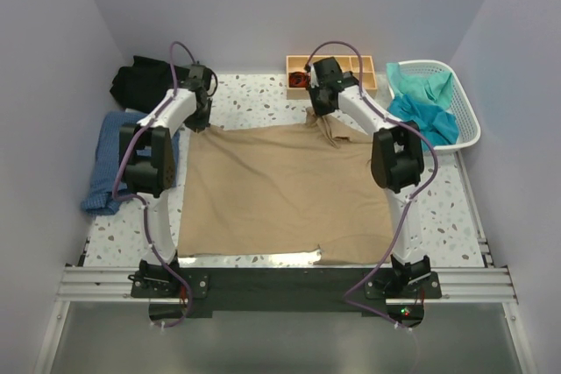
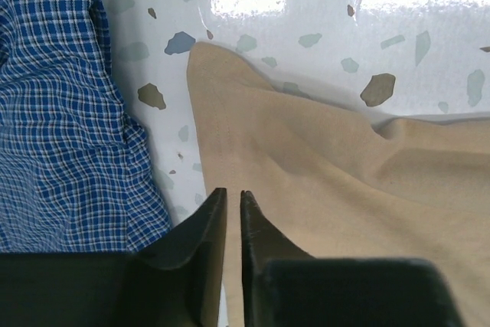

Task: Fold and stack the t-shirts
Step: Fold the tshirt

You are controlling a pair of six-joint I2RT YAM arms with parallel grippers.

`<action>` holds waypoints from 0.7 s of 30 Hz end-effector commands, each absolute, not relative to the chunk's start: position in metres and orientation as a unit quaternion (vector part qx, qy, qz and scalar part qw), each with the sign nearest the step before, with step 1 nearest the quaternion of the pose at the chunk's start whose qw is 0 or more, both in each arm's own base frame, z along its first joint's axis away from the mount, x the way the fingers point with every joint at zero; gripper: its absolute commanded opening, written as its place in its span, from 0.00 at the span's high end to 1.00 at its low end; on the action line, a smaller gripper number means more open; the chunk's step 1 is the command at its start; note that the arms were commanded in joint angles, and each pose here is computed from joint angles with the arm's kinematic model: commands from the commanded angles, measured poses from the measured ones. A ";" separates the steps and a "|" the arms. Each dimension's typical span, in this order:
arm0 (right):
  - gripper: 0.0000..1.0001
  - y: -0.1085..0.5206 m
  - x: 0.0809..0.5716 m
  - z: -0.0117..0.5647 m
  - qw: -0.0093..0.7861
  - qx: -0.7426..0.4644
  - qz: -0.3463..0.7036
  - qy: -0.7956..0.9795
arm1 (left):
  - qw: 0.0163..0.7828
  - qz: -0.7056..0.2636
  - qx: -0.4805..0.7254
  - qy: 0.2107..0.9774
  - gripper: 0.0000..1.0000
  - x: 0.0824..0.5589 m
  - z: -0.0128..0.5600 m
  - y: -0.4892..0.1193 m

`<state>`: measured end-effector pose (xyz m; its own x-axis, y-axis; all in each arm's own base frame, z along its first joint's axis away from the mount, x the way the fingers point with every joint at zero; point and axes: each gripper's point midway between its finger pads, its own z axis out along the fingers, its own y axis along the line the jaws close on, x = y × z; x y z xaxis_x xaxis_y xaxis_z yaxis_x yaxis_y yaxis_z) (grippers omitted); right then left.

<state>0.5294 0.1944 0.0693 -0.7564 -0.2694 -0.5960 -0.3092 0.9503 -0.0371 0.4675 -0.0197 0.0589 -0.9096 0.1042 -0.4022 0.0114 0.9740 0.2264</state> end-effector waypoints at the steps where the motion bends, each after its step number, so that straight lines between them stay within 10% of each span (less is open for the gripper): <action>1: 1.00 0.177 0.546 0.126 0.374 -0.152 -0.015 0.915 | 0.215 0.110 0.026 0.970 0.91 0.475 0.058 -0.014; 5: 1.00 0.164 0.547 0.131 0.373 -0.150 -0.046 0.914 | 0.212 0.111 0.022 0.971 0.88 0.477 0.056 -0.013; 8: 1.00 0.156 0.547 0.136 0.377 -0.147 -0.058 0.913 | 0.212 0.117 0.017 0.970 0.62 0.477 0.056 -0.010; 10: 1.00 0.151 0.548 0.140 0.380 -0.145 -0.059 0.912 | 0.212 0.121 0.012 0.970 0.00 0.476 0.054 -0.008; 21: 1.00 0.140 0.545 0.145 0.382 -0.131 -0.046 0.913 | 0.260 0.079 0.007 0.962 0.00 0.509 0.061 -0.023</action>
<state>0.5438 0.1469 0.1020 -0.7246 -0.2950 -0.6229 -0.2318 0.9554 -0.1828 0.4765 -0.0147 0.0424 -0.9175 0.0920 -0.3868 -0.0002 0.9727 0.2319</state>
